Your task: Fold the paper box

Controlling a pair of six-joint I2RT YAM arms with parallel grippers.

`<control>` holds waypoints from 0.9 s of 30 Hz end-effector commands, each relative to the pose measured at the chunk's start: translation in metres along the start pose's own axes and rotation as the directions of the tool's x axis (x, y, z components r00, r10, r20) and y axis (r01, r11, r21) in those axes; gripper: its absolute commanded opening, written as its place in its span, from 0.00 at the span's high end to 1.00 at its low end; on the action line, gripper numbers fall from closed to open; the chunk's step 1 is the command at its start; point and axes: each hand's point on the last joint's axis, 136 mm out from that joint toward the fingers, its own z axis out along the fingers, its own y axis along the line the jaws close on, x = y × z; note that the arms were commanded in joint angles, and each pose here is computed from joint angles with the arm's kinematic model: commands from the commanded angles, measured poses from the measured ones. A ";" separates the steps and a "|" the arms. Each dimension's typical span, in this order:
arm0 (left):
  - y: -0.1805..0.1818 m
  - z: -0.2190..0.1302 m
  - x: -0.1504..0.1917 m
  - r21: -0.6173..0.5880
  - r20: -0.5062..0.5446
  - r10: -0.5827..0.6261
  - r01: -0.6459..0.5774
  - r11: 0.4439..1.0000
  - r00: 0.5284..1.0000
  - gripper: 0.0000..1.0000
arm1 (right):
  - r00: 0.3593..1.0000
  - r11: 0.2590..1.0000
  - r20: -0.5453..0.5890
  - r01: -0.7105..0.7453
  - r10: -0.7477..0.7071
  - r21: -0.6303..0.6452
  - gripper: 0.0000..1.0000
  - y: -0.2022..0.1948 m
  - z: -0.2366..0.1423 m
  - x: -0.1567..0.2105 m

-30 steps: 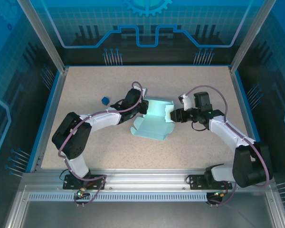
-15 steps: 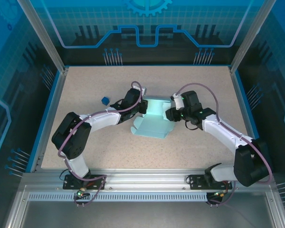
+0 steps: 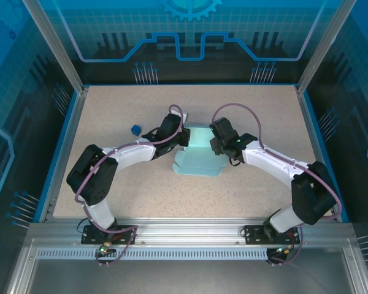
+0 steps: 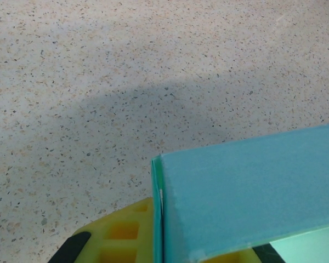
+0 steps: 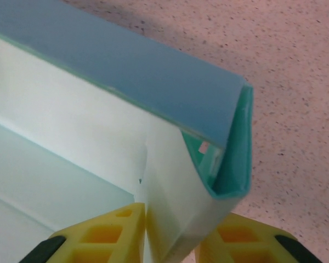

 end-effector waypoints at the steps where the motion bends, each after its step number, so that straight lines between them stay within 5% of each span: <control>1: -0.027 -0.012 -0.008 0.103 0.012 0.000 -0.002 0.995 1.000 0.96 | 1.000 0.990 0.023 -0.016 0.013 0.137 0.76 -0.014 -0.001 -0.013; 17: -0.024 -0.010 -0.007 0.085 0.008 -0.007 0.006 0.996 1.000 0.96 | 0.997 0.896 -0.076 0.032 0.002 0.443 0.89 -0.045 -0.002 0.003; 27: -0.021 -0.008 -0.003 0.071 -0.001 -0.008 0.008 0.997 1.000 0.96 | 0.998 0.916 -0.060 0.012 0.013 0.402 0.86 -0.036 0.000 -0.011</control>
